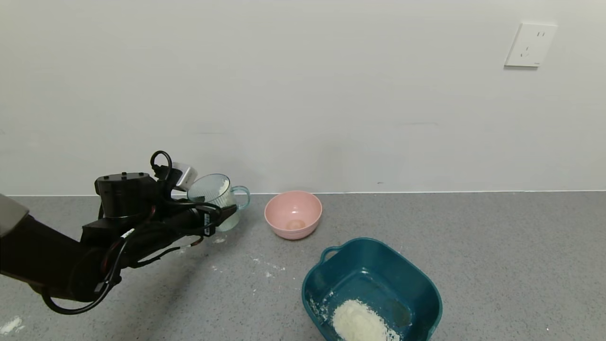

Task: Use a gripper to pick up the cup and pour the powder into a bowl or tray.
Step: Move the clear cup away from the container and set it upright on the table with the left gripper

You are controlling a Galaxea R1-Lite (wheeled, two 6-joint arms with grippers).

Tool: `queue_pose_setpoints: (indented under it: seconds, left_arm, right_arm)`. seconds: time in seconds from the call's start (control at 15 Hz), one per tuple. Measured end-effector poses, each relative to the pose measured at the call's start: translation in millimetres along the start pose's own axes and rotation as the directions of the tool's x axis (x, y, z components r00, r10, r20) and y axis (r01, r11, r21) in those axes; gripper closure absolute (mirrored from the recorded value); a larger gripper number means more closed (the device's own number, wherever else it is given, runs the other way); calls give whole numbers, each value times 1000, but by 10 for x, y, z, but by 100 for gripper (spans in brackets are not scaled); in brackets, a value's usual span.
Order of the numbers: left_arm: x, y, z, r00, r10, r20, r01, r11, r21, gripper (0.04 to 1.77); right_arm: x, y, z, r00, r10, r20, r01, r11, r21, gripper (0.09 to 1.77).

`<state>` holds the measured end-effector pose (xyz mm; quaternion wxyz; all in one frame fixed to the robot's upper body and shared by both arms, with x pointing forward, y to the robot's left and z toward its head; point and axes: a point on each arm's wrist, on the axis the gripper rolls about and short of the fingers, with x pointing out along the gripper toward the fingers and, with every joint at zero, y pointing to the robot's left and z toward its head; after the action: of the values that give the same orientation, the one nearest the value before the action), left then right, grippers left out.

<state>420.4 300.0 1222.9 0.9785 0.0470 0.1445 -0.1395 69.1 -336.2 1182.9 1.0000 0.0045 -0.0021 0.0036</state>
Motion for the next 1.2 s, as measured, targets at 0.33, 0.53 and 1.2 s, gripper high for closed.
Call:
queue_pose_setpoints:
  seconds: [0.33, 0.53, 1.2]
  left_arm:
    - [213, 129, -234, 999, 26, -20, -27, 999, -22, 54]
    - [326, 159, -351, 999, 34, -36, -35, 999, -27, 54]
    - [504, 226, -541, 996, 46, -77, -50, 997, -53, 54]
  right_arm:
    - [0, 0, 0, 1000, -1, 0, 1, 1000, 0, 15]
    - [0, 0, 0, 1000, -1, 0, 1, 1000, 0, 15]
    - [0, 0, 0, 1000, -1, 0, 1, 1000, 1, 15]
